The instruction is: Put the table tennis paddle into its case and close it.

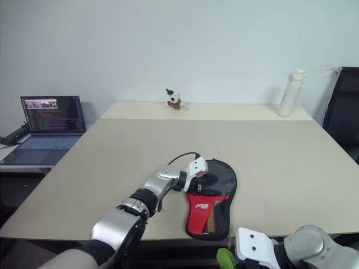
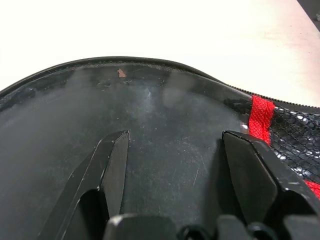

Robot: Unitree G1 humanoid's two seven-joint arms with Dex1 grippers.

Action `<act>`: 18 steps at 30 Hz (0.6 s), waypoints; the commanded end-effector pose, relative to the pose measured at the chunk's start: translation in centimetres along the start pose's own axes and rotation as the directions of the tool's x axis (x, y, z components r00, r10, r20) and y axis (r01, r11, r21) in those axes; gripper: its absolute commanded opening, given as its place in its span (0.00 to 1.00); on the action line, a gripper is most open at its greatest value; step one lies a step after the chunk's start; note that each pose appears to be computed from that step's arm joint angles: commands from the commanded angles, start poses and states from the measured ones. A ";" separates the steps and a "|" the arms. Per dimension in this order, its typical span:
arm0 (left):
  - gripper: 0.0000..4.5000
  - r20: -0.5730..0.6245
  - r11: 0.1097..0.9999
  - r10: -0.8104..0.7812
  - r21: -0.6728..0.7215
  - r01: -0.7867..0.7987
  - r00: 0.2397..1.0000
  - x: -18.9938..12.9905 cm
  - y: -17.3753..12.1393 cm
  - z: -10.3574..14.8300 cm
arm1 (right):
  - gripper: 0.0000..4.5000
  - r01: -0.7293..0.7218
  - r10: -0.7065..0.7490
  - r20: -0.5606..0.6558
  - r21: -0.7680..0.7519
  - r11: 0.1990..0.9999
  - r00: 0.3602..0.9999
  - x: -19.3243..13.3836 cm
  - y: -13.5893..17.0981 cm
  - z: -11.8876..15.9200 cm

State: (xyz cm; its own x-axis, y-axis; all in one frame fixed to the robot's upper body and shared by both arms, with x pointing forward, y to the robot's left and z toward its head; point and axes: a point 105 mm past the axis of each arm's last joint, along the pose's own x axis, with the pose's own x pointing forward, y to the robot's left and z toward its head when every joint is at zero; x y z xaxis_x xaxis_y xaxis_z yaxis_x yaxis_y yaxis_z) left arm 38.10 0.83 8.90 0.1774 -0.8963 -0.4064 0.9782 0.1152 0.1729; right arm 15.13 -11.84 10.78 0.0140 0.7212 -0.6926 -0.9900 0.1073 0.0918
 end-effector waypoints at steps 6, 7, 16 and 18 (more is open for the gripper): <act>0.72 -0.066 1.000 -0.013 -0.029 0.011 0.998 0.6 -0.8 -1.7 | 0.62 -0.038 0.038 0.069 0.003 0.999 0.997 -1.8 1.1 2.7; 0.72 -0.062 1.000 -0.005 -0.027 0.003 0.998 0.5 -0.7 -1.7 | 0.70 -0.030 0.030 0.079 0.008 1.000 0.996 -2.0 1.0 3.0; 0.72 0.085 0.998 0.064 -0.020 -0.062 0.994 -2.3 1.1 0.4 | 0.70 0.059 -0.069 0.161 0.067 0.996 0.985 -4.4 -0.4 4.9; 0.72 0.097 0.997 0.081 -0.023 -0.079 0.992 -3.8 1.3 0.0 | 0.70 0.079 -0.086 0.117 0.057 0.995 0.989 -4.7 -0.4 4.4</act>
State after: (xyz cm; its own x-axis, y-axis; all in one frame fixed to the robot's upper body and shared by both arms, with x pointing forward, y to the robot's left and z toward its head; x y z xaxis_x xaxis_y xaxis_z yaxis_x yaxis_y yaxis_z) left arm 38.49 3.43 9.41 0.2300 -0.9099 -0.3451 0.9693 0.1823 0.1652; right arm 16.24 -11.92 16.83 0.1036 0.8023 -0.5878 -0.9722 0.2065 0.1106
